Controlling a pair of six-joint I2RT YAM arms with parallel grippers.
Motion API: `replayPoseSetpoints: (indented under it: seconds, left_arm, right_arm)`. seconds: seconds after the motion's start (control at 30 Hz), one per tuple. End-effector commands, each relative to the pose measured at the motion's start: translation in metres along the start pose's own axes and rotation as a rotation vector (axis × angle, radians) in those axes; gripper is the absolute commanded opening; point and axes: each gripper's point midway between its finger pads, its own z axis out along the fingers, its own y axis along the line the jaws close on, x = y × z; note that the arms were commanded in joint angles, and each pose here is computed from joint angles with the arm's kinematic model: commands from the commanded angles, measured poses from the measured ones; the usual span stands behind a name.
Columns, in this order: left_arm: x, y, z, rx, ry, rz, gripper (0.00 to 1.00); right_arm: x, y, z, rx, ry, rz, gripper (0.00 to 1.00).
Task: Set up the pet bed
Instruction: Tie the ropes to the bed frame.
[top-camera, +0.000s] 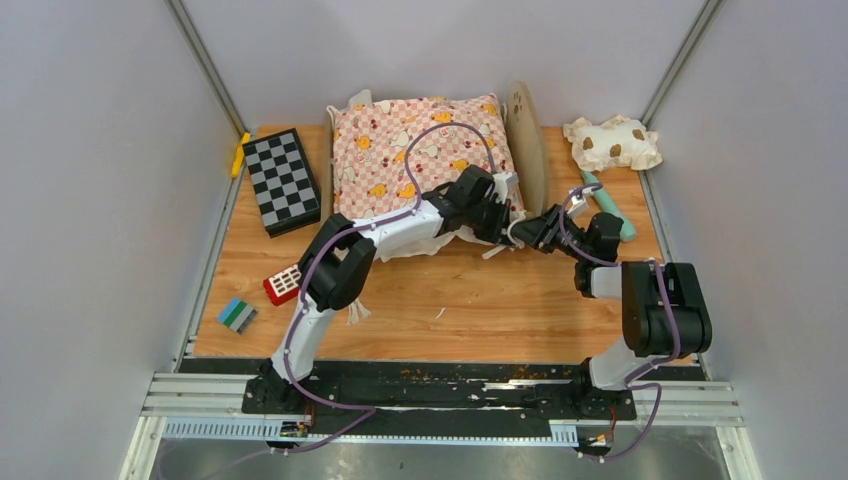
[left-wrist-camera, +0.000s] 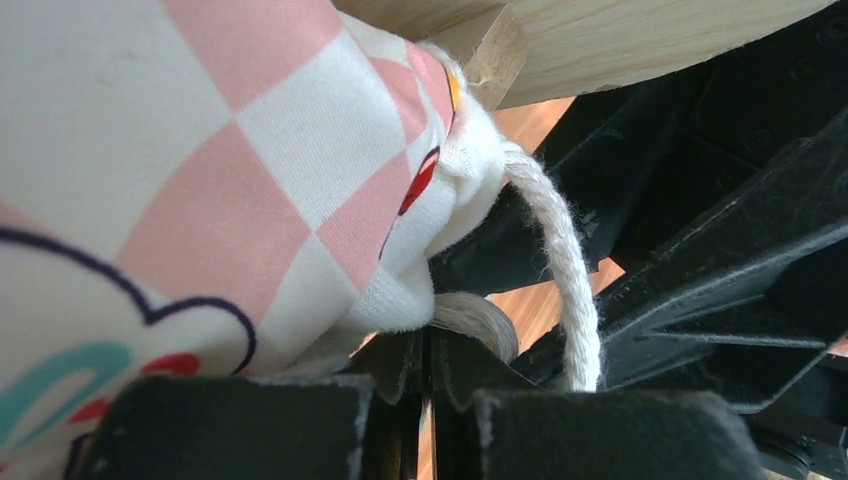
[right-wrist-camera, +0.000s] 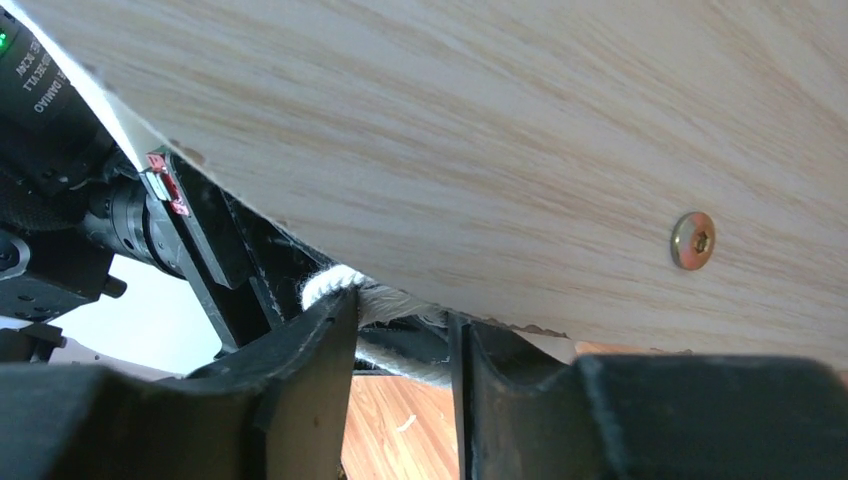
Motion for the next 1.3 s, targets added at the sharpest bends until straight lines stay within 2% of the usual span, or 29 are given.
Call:
replayPoseSetpoints:
  seconds: [0.0, 0.23, 0.4, 0.77, 1.07, 1.27]
  left_arm:
    - [-0.017, -0.006, 0.002, 0.035, -0.047, 0.041, 0.0]
    - [-0.019, -0.007, 0.002, 0.035, -0.052, 0.04, 0.0]
    - [-0.018, -0.005, 0.001, 0.029, -0.049, 0.039, 0.02]
    - [-0.018, -0.006, -0.006, 0.012, -0.052, 0.05, 0.12]
    - [-0.017, -0.006, -0.008, 0.01, -0.047, 0.044, 0.19]
    - [-0.018, -0.01, -0.015, 0.012, -0.05, 0.058, 0.31]
  right_arm:
    - [-0.009, 0.015, 0.005, -0.069, -0.011, -0.037, 0.33]
    - [-0.009, 0.019, 0.005, -0.098, -0.013, -0.027, 0.11]
    - [-0.01, 0.016, 0.004, -0.076, -0.02, -0.027, 0.0]
    - [-0.022, -0.003, -0.01, 0.164, -0.096, -0.092, 0.0]
    - [-0.025, 0.0, -0.012, 0.179, -0.101, -0.101, 0.0]
    - [-0.026, -0.005, -0.018, 0.234, -0.107, -0.114, 0.0]
